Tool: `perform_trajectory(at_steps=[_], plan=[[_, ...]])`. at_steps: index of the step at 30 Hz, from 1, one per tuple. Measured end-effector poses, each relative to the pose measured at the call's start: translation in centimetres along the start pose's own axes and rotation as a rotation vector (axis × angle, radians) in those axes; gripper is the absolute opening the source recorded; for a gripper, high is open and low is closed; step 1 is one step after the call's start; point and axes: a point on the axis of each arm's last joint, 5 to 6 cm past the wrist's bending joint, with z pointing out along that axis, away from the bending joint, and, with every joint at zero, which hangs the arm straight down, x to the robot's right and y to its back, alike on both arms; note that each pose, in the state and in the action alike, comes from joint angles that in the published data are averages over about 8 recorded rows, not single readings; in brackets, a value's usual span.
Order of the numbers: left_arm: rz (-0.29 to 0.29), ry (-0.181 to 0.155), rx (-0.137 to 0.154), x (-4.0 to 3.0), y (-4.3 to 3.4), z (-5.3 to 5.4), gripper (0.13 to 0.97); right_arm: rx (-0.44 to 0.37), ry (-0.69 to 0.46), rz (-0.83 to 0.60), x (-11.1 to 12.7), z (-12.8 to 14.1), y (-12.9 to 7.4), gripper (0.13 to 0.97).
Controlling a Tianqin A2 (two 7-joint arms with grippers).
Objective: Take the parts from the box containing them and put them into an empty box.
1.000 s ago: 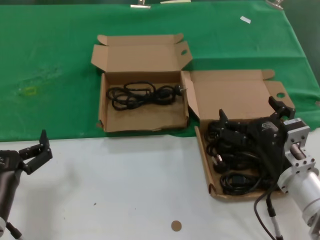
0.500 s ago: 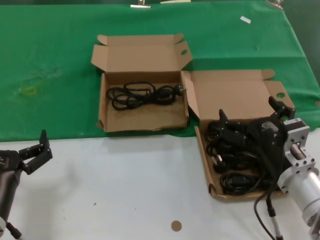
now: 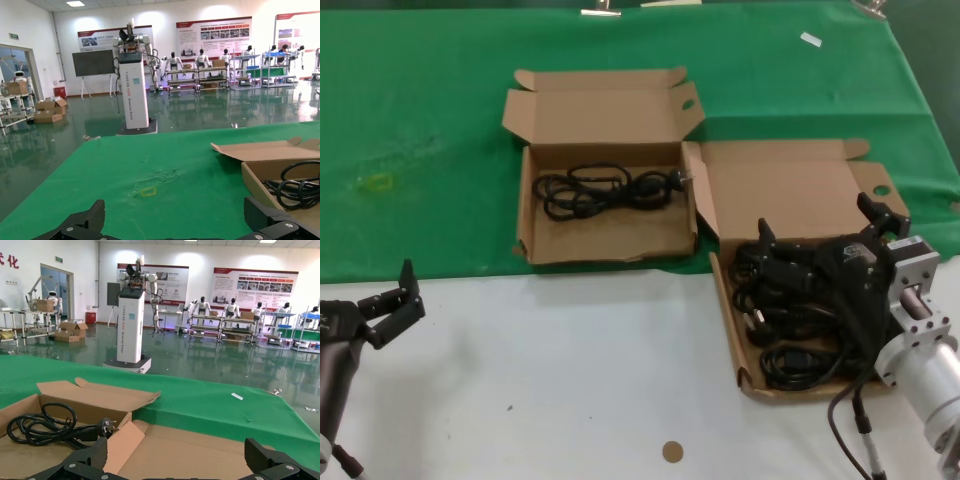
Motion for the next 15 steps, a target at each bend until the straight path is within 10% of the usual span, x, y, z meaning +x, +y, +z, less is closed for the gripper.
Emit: perform_trajectory(at_steps=[15], plan=[[0.0, 0.0, 0.0, 0.0, 0.0, 0.0, 0.966, 0.0, 0.0, 0.0, 0.0, 0.0, 0.0, 0.966]])
